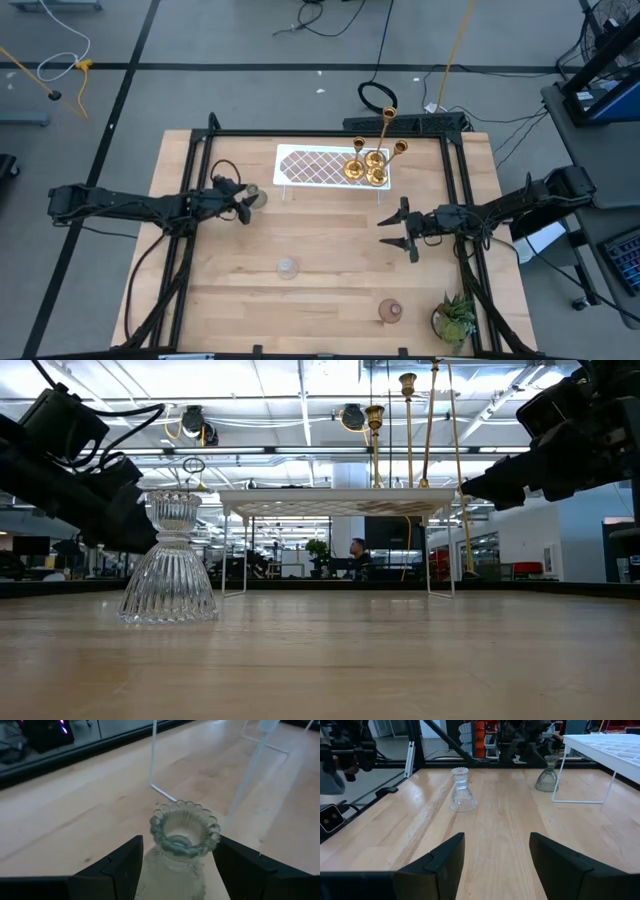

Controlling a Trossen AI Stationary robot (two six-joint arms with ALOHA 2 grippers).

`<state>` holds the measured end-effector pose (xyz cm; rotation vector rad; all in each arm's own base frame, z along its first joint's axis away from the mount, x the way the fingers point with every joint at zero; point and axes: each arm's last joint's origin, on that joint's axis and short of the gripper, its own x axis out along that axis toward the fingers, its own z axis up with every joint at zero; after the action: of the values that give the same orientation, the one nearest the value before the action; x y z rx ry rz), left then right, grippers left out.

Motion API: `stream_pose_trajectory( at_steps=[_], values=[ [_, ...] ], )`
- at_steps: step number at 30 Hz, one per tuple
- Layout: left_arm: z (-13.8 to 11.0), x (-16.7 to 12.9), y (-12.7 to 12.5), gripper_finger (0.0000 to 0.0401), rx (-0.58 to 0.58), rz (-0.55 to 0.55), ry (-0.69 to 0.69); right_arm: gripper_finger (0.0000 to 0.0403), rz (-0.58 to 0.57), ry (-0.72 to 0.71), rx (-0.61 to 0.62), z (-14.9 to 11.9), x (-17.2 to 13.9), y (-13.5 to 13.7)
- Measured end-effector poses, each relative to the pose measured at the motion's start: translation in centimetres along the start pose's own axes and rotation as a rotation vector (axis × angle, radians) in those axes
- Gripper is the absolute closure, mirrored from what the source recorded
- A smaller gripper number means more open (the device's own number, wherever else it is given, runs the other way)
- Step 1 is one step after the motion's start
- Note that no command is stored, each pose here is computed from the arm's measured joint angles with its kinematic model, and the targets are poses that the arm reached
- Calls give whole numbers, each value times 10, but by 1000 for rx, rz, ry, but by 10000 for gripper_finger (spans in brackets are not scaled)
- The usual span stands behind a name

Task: Pick & Place candle stick holders
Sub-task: Put the green candle holder on the shelf

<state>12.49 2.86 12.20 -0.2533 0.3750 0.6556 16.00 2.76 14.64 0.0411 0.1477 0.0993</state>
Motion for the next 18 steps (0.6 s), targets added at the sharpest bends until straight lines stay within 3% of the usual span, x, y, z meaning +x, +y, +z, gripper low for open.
stream_pose_trajectory(
  at_steps=[13,18],
  values=[
    [-1,8,-2,163,25,64,-11,188,1,-22,0,2,0,0],
    [-6,12,-1,199,2,100,23,188,0,-23,0,2,0,0]
  ],
)
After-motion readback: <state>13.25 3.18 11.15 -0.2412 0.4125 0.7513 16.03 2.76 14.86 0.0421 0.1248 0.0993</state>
